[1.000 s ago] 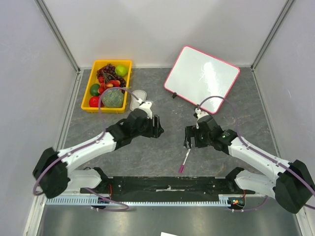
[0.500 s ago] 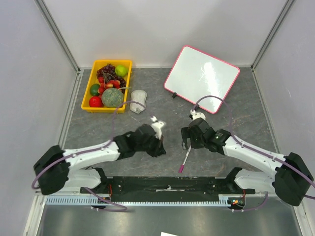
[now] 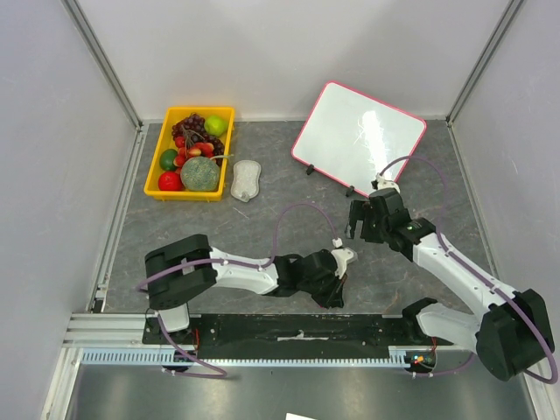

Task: Write a sentence on the whiteboard
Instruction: Adjust the whiteboard marker at the corner of the board.

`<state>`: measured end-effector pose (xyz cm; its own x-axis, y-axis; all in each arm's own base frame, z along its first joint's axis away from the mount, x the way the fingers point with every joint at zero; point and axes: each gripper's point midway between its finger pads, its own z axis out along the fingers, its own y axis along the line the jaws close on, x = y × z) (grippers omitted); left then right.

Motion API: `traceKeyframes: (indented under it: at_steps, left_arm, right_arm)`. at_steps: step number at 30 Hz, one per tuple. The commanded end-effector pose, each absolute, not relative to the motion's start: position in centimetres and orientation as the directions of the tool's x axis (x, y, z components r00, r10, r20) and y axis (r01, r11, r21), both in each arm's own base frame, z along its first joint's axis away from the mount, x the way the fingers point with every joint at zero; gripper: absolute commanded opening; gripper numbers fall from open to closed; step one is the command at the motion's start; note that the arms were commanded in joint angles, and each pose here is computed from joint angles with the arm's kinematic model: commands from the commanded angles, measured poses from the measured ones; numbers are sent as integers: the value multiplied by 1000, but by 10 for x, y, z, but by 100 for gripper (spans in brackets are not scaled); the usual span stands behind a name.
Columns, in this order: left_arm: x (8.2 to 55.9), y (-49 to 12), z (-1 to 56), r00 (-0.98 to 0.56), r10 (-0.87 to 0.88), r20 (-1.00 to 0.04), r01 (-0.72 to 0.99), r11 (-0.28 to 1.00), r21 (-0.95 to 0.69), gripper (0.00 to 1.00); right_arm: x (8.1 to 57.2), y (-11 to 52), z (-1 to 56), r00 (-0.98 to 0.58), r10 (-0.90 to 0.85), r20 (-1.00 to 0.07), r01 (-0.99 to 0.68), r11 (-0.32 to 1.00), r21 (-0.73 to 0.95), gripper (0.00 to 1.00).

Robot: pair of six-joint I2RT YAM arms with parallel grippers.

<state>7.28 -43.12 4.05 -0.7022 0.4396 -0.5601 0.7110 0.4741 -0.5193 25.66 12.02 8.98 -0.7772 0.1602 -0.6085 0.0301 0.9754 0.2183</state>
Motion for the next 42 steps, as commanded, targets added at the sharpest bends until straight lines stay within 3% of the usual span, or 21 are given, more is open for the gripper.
traceKeyframes:
  at_steps: [1,15,21,25,35,42]
  left_arm:
    - [76,-439,30,-736,406,-542,674,519,-526,2]
    - [98,-332,-4,-784,338,-520,565,736,-373,2]
    - [137,-312,-7,-812,253,-526,485,793,-368,2]
    - [168,-325,-3,-834,193,-516,460,761,-458,2]
    - [188,-382,-15,-832,271,-483,517,693,-502,2]
    - [200,-359,-5,-843,207,-496,473,724,-502,2]
  right_arm:
    - [260,121,95,-768,155,-622,-8,968,252,98]
    - [256,128,91,-783,60,-619,-131,957,259,98]
    - [251,143,90,-782,16,-623,-222,927,303,98]
    - [245,148,83,-796,-4,-605,-252,911,325,98]
    - [220,163,69,-821,-68,-567,-310,887,343,98]
    - [203,179,61,-822,-129,-555,-338,894,293,98]
